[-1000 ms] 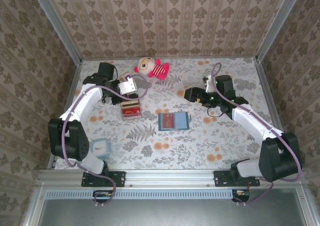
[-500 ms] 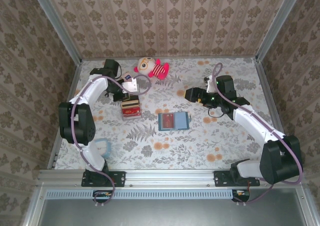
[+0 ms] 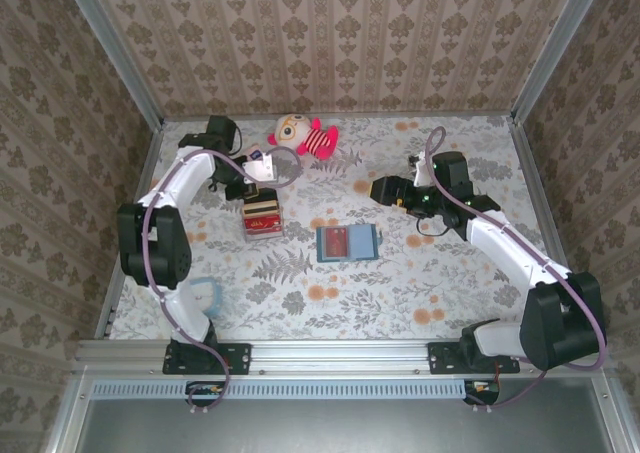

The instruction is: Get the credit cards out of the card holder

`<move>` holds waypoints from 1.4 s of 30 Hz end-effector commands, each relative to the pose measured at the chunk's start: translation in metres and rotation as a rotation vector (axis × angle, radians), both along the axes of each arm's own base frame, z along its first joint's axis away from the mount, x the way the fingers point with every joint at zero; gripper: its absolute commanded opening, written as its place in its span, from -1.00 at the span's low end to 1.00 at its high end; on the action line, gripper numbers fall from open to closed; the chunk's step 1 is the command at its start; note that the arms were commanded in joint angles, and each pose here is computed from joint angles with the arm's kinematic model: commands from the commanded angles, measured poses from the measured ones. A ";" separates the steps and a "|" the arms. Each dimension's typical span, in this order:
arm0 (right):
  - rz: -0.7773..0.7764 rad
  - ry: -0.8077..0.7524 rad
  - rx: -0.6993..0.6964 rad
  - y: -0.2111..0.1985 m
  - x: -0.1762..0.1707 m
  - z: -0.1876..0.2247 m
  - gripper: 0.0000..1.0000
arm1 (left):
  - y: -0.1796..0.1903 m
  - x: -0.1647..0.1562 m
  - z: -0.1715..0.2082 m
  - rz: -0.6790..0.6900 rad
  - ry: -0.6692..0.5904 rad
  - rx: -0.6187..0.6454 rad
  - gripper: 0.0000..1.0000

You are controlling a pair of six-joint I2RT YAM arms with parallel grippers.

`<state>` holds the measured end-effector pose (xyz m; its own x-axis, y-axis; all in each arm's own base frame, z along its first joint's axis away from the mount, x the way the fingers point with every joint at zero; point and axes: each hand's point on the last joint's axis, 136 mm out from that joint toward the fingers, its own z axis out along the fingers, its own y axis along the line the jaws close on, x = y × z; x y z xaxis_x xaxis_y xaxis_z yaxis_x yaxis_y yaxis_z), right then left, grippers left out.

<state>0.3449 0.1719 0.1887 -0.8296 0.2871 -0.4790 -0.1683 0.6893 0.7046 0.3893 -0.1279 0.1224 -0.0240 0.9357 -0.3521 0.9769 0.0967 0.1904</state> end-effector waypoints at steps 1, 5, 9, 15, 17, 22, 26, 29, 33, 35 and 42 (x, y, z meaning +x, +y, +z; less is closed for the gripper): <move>-0.018 -0.011 -0.004 -0.004 -0.002 0.008 1.00 | 0.002 0.005 -0.001 0.003 0.001 -0.003 -0.88; -0.018 -0.008 -0.005 -0.004 -0.003 0.007 1.00 | 0.003 0.007 -0.003 0.014 0.001 0.000 -0.71; -0.019 -0.009 -0.004 -0.005 -0.003 0.007 1.00 | 0.004 0.017 -0.002 0.066 -0.016 0.001 -0.28; -0.016 -0.005 -0.003 -0.004 -0.002 0.006 1.00 | -0.003 0.023 0.015 0.085 -0.055 -0.054 -0.12; -0.015 -0.003 -0.005 -0.004 -0.003 0.005 1.00 | -0.008 0.024 0.027 0.098 -0.082 -0.094 -0.07; -0.007 0.027 -0.023 -0.002 -0.003 -0.005 1.00 | -0.022 0.031 0.069 0.198 -0.198 -0.219 0.06; 0.016 0.081 -0.090 0.009 -0.006 -0.023 0.99 | -0.036 0.027 0.098 0.313 -0.289 -0.354 0.25; 0.046 0.128 -0.125 0.024 -0.009 -0.041 0.96 | -0.053 0.008 0.111 0.339 -0.285 -0.463 0.54; 0.086 0.187 -0.124 0.048 -0.015 -0.058 0.87 | -0.083 -0.023 0.113 0.338 -0.223 -0.527 0.76; 0.097 0.222 -0.118 0.058 -0.017 -0.067 0.77 | -0.095 -0.033 0.114 0.366 -0.197 -0.560 0.94; 0.139 0.323 -0.167 0.088 -0.027 -0.096 0.29 | -0.117 -0.042 0.110 0.698 -0.059 -0.772 1.00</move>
<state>0.3192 0.2514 0.0942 -0.9664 0.1028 -0.2355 -0.0745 0.7652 0.6395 0.3366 -0.2465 0.2150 -0.3001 0.4737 -0.8280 0.7913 0.6083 0.0612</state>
